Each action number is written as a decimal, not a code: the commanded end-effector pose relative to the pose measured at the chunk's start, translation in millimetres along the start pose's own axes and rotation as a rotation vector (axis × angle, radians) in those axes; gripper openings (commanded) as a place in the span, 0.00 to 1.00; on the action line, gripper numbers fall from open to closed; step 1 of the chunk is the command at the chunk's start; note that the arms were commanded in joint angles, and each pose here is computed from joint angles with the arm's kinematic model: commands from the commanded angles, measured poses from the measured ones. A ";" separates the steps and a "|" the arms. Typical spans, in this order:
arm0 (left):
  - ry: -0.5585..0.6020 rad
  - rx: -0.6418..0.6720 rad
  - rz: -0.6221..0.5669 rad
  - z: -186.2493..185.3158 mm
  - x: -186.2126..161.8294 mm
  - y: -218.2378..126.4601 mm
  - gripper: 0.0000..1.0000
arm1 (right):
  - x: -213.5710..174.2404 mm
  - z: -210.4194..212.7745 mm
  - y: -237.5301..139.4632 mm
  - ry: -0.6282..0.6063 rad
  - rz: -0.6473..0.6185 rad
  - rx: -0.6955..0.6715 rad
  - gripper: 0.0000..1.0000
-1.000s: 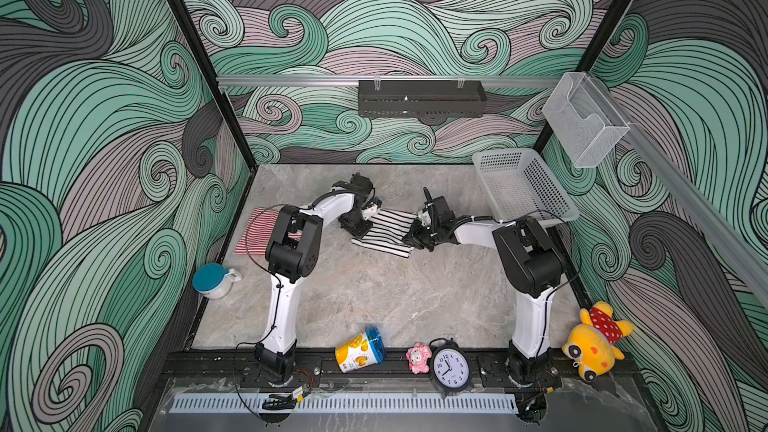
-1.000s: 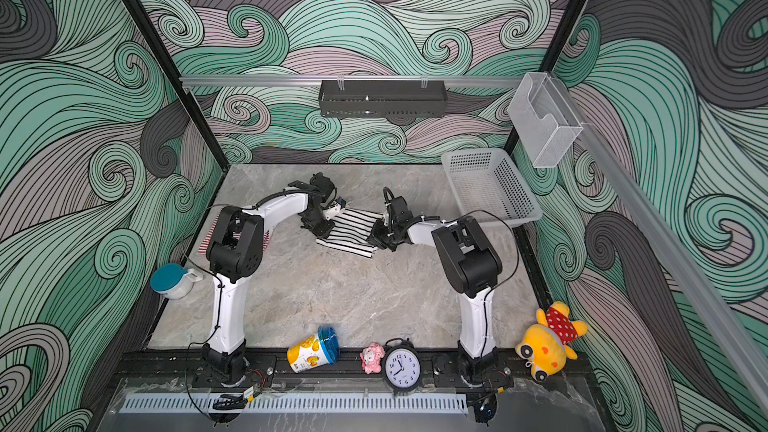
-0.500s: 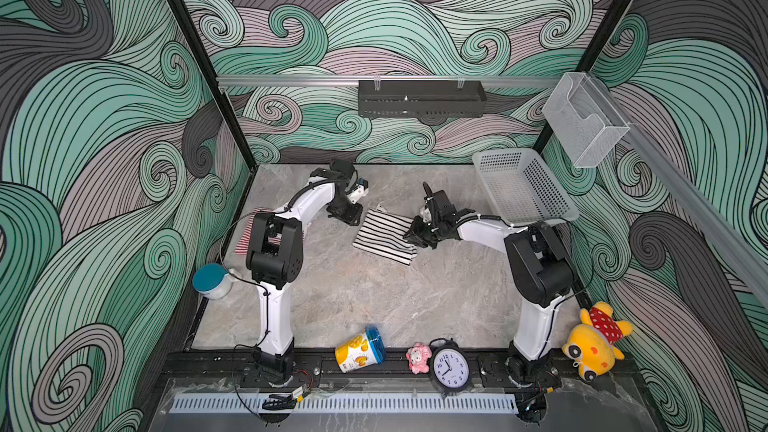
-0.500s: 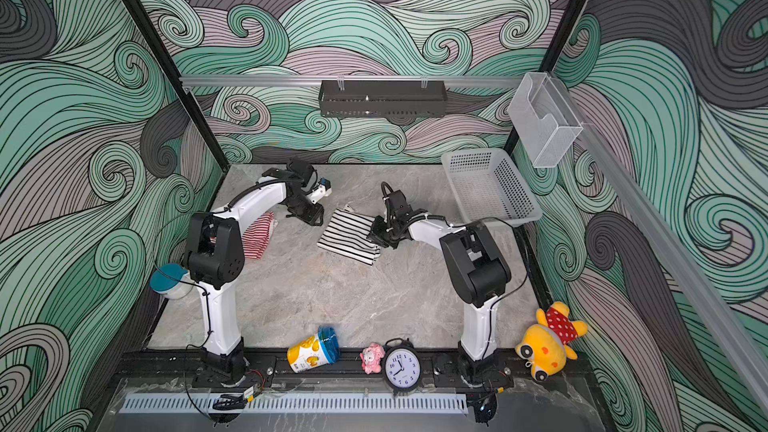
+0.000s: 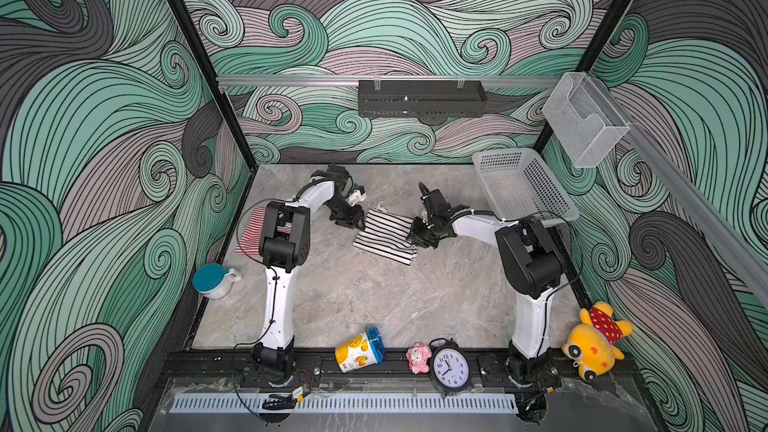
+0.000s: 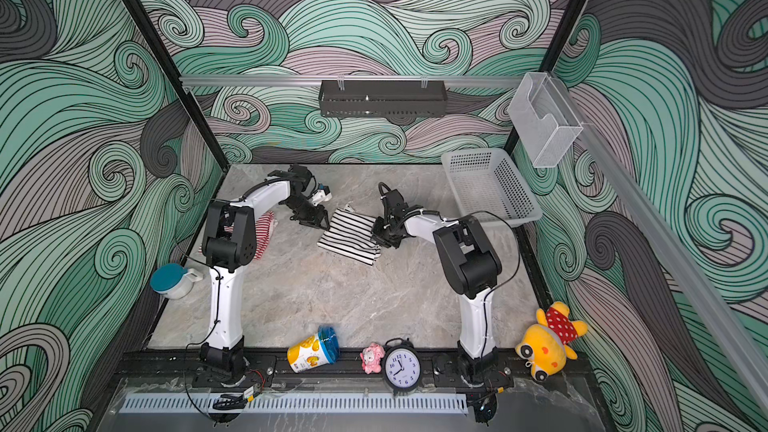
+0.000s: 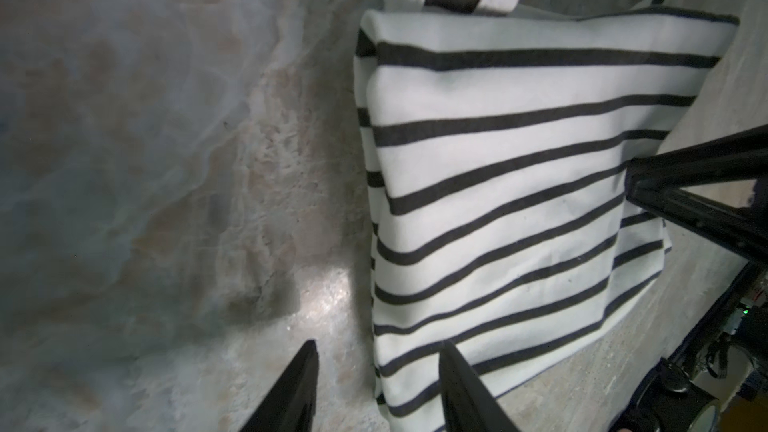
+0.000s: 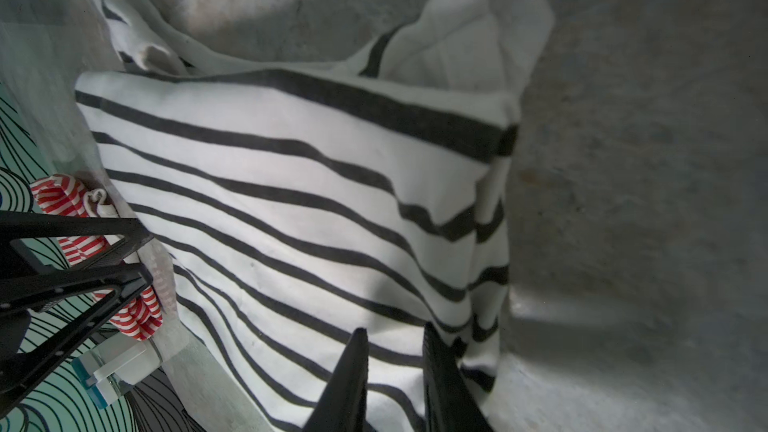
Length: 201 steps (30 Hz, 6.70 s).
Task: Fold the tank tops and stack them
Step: 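Grasp the folded striped top's sides with both grippers, then carry the striped top toward the red top with the left gripper while the right releases, then lower the striped top onto the red top with the left gripper and release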
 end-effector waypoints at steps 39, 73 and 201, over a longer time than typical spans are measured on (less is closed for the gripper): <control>-0.136 -0.214 0.177 -21.4 -14.3 56.3 0.45 | -20.8 -42.9 18.6 0.043 0.075 -0.112 0.26; -0.138 -0.224 0.047 15.4 -12.2 -32.4 0.00 | -1.6 -14.8 -40.7 0.018 -0.085 0.095 0.49; -0.201 0.587 -0.036 296.5 -100.2 -185.4 0.18 | -16.3 28.9 6.4 -0.050 0.017 0.098 0.46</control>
Point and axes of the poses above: each gripper's point midway between its finger pads, its own y axis out along the fingers, its own z axis along the line the jaws close on, x = y × z, the point moved 2 cm from there along -y, back along the fingers, and after that the axes turned 8 degrees about -y, right-handed, at the moved point
